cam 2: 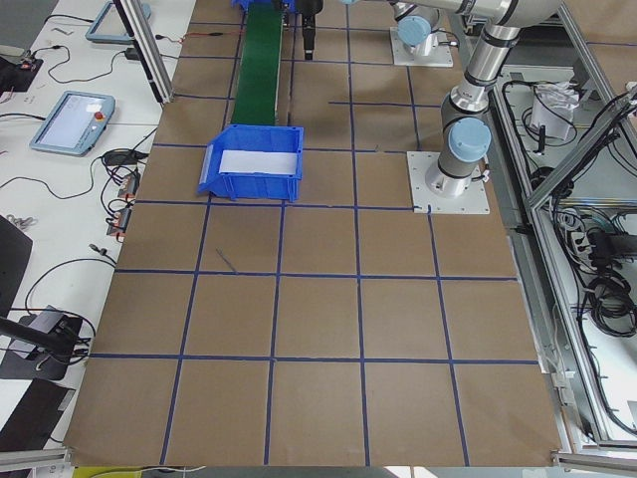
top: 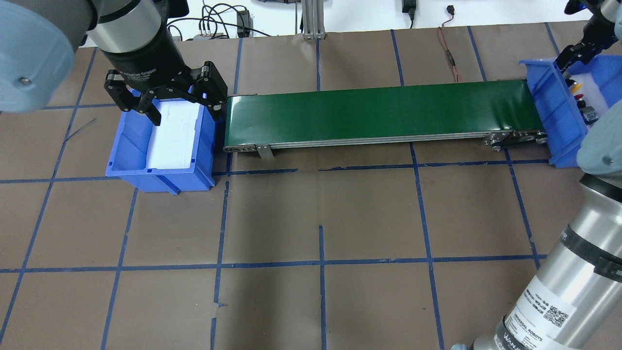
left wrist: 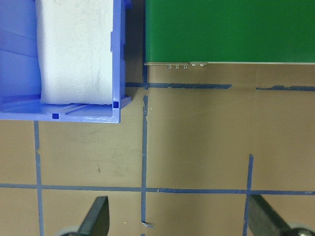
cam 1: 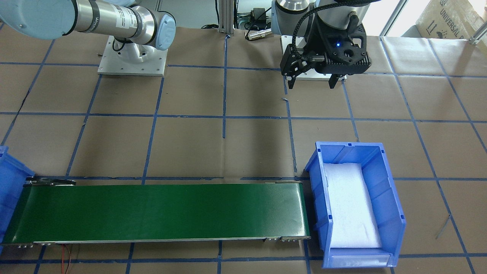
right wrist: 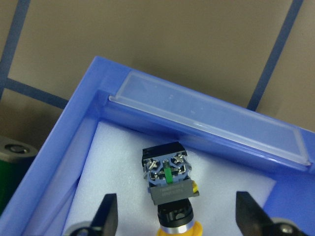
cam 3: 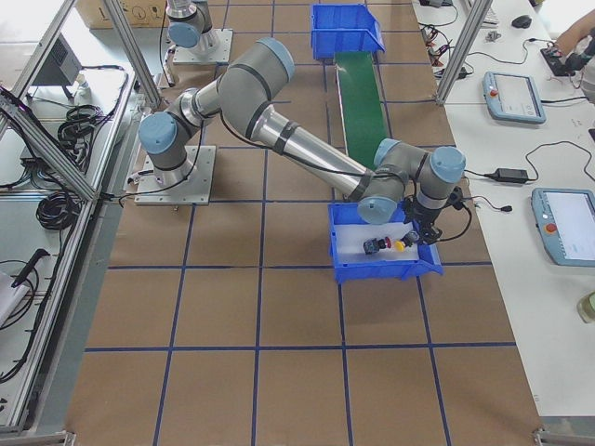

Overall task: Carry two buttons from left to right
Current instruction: 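Carry the yellow button into the blue bin and open the right gripper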

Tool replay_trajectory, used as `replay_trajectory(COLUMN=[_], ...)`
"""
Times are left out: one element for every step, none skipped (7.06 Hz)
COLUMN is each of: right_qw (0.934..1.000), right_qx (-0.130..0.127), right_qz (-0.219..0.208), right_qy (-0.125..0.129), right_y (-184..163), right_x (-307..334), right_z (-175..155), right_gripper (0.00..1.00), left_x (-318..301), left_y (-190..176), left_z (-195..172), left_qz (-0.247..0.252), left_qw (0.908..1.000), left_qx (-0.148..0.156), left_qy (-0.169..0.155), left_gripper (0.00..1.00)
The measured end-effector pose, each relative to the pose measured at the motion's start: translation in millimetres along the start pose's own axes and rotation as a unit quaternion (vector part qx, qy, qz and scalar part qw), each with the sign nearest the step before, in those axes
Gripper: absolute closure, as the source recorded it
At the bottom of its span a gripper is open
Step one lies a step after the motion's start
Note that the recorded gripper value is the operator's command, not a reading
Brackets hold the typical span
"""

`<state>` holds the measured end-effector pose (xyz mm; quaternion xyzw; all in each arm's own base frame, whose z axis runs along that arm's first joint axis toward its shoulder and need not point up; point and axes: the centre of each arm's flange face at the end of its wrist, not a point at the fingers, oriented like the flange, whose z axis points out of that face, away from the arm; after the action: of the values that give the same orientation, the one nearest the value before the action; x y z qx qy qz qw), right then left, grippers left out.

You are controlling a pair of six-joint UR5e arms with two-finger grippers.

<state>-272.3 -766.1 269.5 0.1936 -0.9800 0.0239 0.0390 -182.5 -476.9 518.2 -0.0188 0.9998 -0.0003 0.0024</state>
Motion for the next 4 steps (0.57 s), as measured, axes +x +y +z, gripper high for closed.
replay_trajectory(right_qw=[1.0, 1.0, 0.9998, 0.9995], right_qx=[0.0, -0.002, -0.007, -0.017], right_qz=[0.0, -0.003, -0.006, -0.001], right_qy=[-0.001, -0.007, -0.017, -0.028], right_y=[3.1, 5.8, 3.8, -2.4], right_x=[-3.5, -13.7, -32.9, -63.0], right_z=[-21.9, -49.9, -77.4, -107.3], right_gripper=[0.09, 0.09, 0.09, 0.09], left_x=[0.2, 0.5, 1.0, 1.3], left_y=[-0.1, -0.2, 0.1, 0.2], left_z=[0.2, 0.4, 0.3, 0.2], left_qz=[0.001, 0.001, 0.002, 0.002], left_qw=[1.0, 1.0, 1.0, 1.0], left_qx=[0.0, -0.001, 0.0, 0.0], left_qy=[0.0, 0.0, 0.0, -0.001], left_gripper=[0.0, 0.0, 0.0, 0.0])
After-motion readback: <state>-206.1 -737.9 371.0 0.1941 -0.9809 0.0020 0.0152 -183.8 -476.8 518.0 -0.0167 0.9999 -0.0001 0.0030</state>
